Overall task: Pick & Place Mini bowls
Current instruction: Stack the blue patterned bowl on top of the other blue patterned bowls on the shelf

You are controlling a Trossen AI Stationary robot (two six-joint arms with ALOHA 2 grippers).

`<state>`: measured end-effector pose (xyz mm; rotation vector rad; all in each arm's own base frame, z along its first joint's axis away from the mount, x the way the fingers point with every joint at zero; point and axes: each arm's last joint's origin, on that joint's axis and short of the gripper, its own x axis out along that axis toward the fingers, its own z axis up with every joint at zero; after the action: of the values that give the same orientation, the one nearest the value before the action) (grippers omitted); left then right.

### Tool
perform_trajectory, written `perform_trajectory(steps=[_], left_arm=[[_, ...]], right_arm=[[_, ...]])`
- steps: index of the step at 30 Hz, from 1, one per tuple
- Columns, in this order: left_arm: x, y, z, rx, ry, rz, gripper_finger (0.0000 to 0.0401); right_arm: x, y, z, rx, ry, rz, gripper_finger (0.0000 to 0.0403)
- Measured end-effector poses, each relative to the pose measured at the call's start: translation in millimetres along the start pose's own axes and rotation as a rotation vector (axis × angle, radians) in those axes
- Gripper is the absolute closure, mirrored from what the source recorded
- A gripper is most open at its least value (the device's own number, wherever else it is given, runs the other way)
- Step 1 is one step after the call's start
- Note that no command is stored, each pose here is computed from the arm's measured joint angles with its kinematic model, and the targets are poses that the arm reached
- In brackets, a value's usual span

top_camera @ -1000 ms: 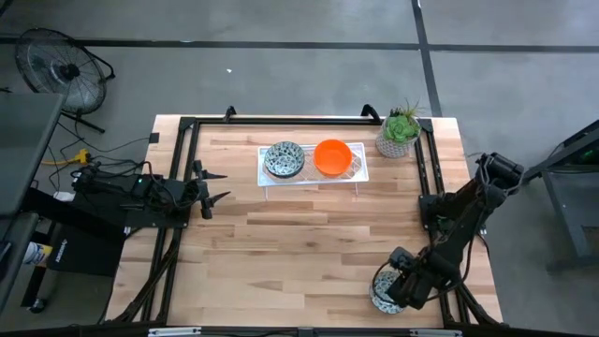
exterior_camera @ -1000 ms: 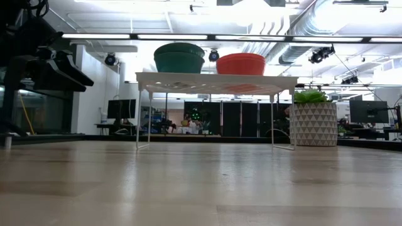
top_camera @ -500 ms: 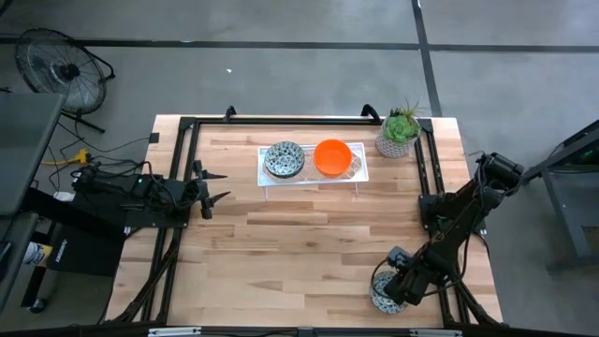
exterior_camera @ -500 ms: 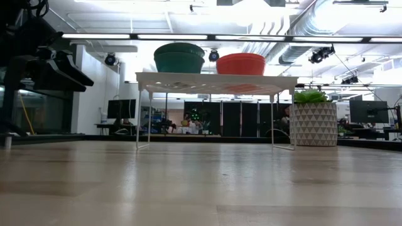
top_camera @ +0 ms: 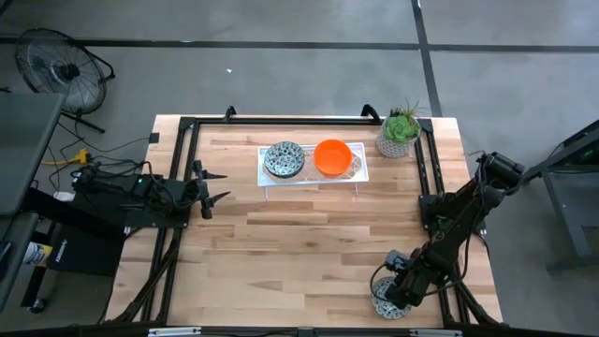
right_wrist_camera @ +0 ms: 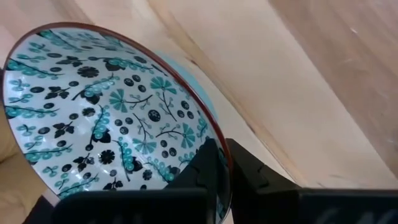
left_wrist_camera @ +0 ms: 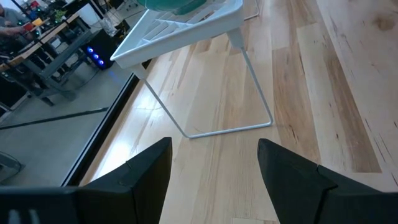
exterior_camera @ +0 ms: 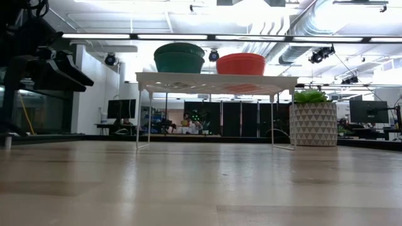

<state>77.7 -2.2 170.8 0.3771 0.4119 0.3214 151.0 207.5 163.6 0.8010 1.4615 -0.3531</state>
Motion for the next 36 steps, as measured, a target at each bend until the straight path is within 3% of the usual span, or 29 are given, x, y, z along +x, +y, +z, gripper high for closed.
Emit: perform_trajectory(steps=[12,27,36], left_arm=[[0.0,0.0,0.0,0.0,0.0,0.0,0.0169],[0.0,1.2,0.2,-0.003,0.004,0.039,0.0169],[-0.1,2.6,0.7,-0.008,0.007,0.082,0.0169]], right_arm=[[-17.2,19.6,3.0,0.007,0.0,0.049,0.0401],[-95.5,57.7,46.6,0.124,-0.097,0.06,0.0401],[-112.1,60.8,73.2,0.186,-0.155,0.091,0.0401]])
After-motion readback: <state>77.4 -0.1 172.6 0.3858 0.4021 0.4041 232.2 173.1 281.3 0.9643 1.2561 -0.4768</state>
